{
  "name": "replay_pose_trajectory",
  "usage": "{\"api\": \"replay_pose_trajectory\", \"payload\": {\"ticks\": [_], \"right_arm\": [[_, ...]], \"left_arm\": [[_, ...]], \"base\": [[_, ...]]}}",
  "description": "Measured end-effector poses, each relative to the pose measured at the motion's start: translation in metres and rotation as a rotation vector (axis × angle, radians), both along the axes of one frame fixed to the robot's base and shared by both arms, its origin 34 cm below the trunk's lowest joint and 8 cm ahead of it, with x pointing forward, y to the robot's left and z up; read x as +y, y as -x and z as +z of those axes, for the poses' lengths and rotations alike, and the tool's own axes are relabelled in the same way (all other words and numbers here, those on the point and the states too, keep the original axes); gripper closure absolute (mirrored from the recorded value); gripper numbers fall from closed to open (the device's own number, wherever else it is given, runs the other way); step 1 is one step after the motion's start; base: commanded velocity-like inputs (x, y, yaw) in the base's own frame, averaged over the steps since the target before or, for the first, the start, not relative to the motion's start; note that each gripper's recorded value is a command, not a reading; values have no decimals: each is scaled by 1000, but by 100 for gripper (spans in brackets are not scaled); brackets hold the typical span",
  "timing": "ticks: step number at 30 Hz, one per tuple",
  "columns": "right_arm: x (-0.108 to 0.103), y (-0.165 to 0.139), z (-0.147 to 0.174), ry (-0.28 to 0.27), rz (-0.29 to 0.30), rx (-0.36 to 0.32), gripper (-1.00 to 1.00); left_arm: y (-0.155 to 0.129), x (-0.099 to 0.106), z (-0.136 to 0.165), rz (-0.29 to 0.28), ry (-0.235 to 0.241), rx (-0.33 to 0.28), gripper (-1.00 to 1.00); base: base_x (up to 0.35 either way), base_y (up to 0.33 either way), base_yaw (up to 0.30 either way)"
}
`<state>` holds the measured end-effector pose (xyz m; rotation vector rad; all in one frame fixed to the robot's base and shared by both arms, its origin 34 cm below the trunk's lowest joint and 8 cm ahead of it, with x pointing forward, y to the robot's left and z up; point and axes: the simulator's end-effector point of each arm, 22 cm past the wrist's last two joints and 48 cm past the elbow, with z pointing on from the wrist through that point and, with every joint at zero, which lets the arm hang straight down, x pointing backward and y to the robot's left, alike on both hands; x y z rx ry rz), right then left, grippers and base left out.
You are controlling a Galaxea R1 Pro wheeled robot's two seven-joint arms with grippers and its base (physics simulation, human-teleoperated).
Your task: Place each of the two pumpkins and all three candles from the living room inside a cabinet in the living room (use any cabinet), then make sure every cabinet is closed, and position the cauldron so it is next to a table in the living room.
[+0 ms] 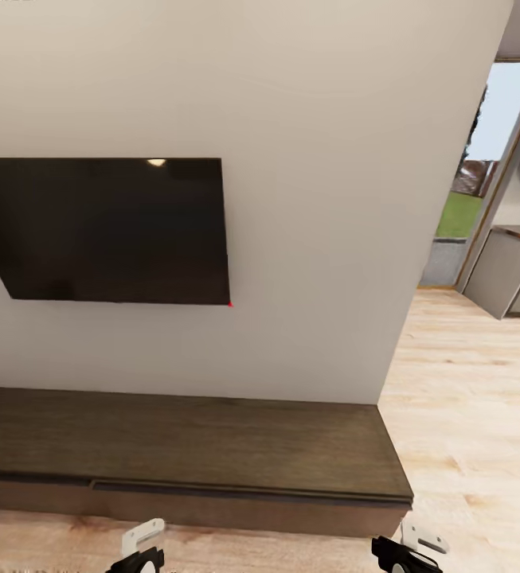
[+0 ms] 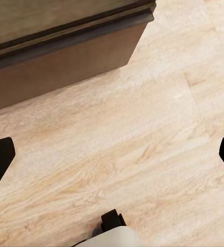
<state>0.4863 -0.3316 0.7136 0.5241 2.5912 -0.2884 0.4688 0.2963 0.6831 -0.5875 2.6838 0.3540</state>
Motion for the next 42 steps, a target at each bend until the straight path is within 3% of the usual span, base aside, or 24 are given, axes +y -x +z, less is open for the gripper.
{"api": "replay_pose_trajectory", "payload": {"ticks": [13,42], "right_arm": [[0,0,0,-1,0,0,-100],[0,1,0,0,0,2,-100]], "left_arm": [[0,0,0,0,-1,-1,-100],[0,0,0,-1,-1,-1,-100]], "base": [[-190,0,279],[-5,0,287]]}}
